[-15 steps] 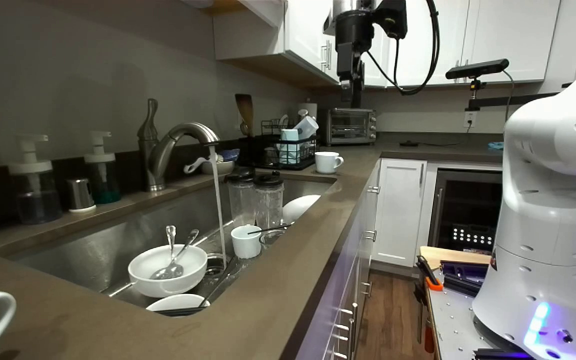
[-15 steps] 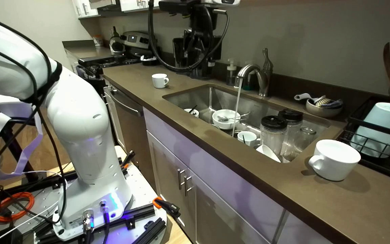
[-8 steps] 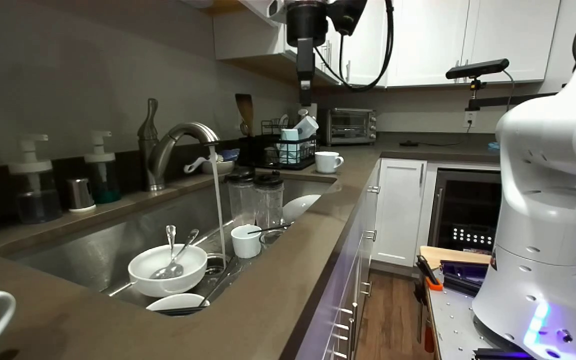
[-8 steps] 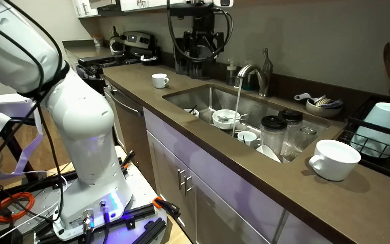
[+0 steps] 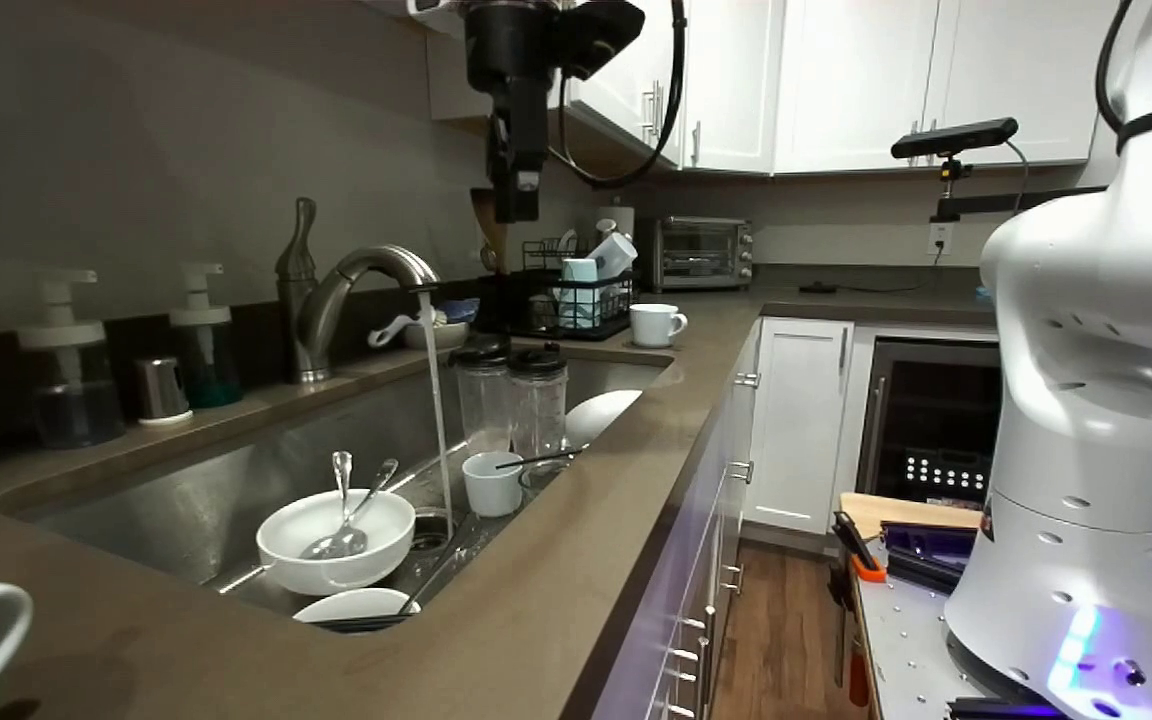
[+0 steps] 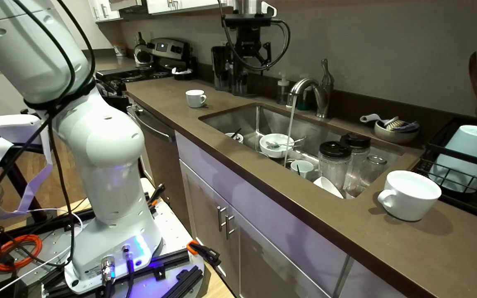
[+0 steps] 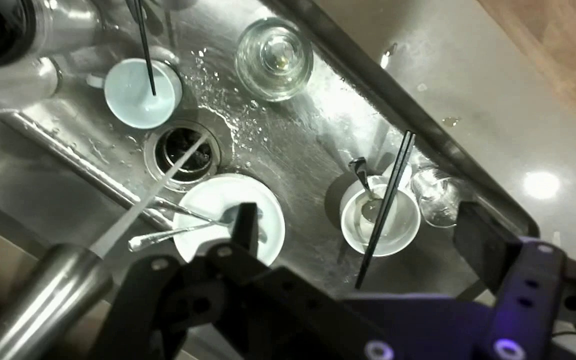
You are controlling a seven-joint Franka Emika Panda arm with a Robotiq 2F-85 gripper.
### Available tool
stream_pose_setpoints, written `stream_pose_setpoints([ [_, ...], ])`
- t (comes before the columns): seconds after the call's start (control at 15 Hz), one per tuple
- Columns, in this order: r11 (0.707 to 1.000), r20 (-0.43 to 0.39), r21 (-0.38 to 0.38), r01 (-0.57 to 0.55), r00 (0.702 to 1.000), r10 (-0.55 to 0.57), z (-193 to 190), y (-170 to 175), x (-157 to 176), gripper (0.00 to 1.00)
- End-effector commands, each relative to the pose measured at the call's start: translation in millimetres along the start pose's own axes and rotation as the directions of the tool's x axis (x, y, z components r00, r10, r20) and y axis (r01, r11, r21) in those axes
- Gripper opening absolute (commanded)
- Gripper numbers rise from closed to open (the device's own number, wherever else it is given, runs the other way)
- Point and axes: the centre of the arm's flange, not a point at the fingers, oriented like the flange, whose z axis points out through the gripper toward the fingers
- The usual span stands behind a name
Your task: Move the mug from the left side of the sink, put some water in it, then put it on the right side of the sink
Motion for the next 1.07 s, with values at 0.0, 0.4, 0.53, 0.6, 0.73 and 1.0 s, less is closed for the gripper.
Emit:
stream_pose_setpoints([
  [0.0,0.999,0.004,0.003,0.051,0.999,-0.051,3,-5,9,1.0],
  [0.4,0.985,-0.028,0.011,0.173,0.985,-0.173,11,-12,25,1.0],
  [0.53,0.952,-0.004,0.001,0.305,0.952,-0.305,20,-29,46,1.0],
  [0.6,0.937,0.013,0.001,0.35,0.937,-0.35,23,-38,53,1.0],
  [0.73,0.896,0.029,0.003,0.445,0.895,-0.444,32,-63,63,1.0],
  [1.0,0.787,0.08,0.004,0.617,0.785,-0.615,52,-92,59,1.0],
])
